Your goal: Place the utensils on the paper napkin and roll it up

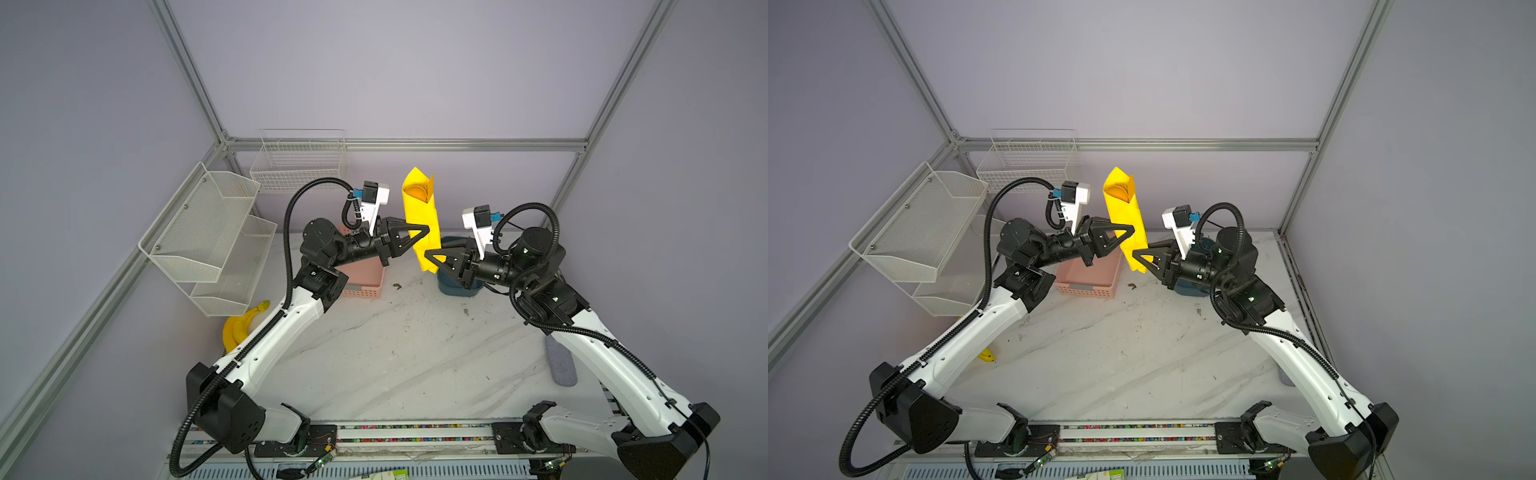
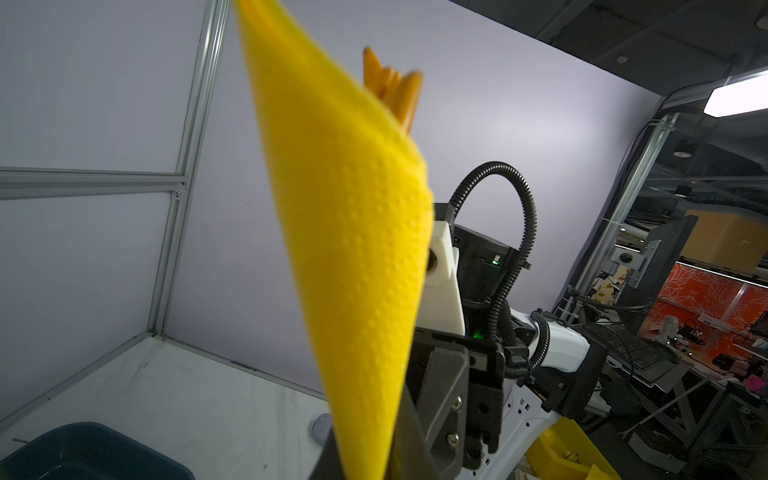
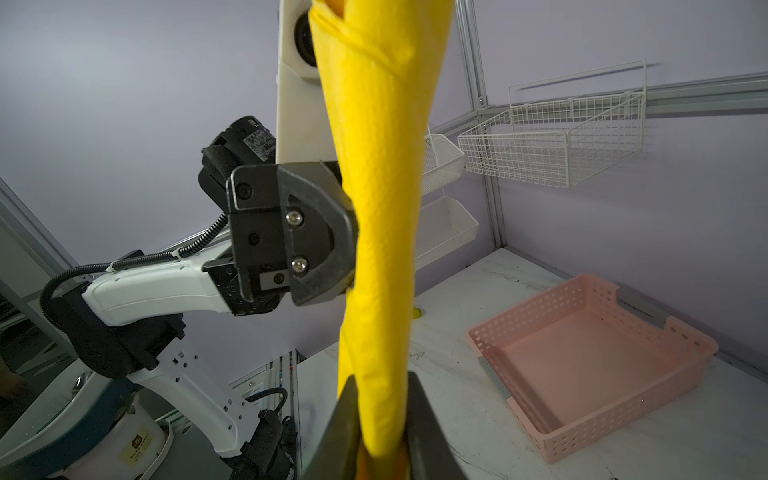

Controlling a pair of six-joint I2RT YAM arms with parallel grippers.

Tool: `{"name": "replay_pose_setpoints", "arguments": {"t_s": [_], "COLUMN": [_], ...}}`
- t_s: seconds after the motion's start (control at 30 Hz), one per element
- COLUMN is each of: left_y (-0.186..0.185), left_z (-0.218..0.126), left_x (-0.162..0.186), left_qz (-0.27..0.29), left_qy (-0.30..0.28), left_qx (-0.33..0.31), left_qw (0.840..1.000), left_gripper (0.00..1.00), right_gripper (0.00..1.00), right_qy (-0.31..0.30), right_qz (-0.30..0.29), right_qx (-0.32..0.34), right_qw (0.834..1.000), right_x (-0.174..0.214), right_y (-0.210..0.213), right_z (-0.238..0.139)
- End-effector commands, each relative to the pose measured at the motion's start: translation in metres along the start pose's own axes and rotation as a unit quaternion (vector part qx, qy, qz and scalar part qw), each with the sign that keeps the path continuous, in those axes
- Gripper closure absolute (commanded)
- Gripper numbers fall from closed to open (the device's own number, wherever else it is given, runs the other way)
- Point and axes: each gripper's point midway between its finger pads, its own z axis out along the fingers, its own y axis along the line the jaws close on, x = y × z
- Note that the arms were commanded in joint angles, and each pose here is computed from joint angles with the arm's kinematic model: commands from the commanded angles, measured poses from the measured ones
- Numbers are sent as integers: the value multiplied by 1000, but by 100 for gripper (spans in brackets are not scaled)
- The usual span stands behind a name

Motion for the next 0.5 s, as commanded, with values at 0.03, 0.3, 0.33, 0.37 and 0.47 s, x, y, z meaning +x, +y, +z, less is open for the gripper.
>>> {"name": "replay_pose_setpoints", "arguments": {"t_s": [0.03,0.3,0.33,0.37,0.47], "left_y": [-16,-8,-7,-6,3], "left_z": [-6,-8,-8,-9,-12], "left_x": [-15,-16,-16,-16,-16], "left_qz": [32,30,29,30,28], "left_qy": [-10,-10,-9,-8,-2], "left_qx": [5,-4,-6,-8,-23], "left_qw": [999,999,1000,999,999], "left_gripper": [95,95,95,95,95], "right_gripper": [65,61,60,60,59], "right_qy": [-24,-23,-22,-22,-21], "right_qz": [-15,-14,-15,-14,-16], "right_qx": [18,32,35,37,45], "right_qw": [999,999,999,999,999], "right_x": [-14,-11,-11,-11,-10], "right_y": [0,0,-1,-1,-2], "right_z": [-9,-15,-16,-16,-18]}}
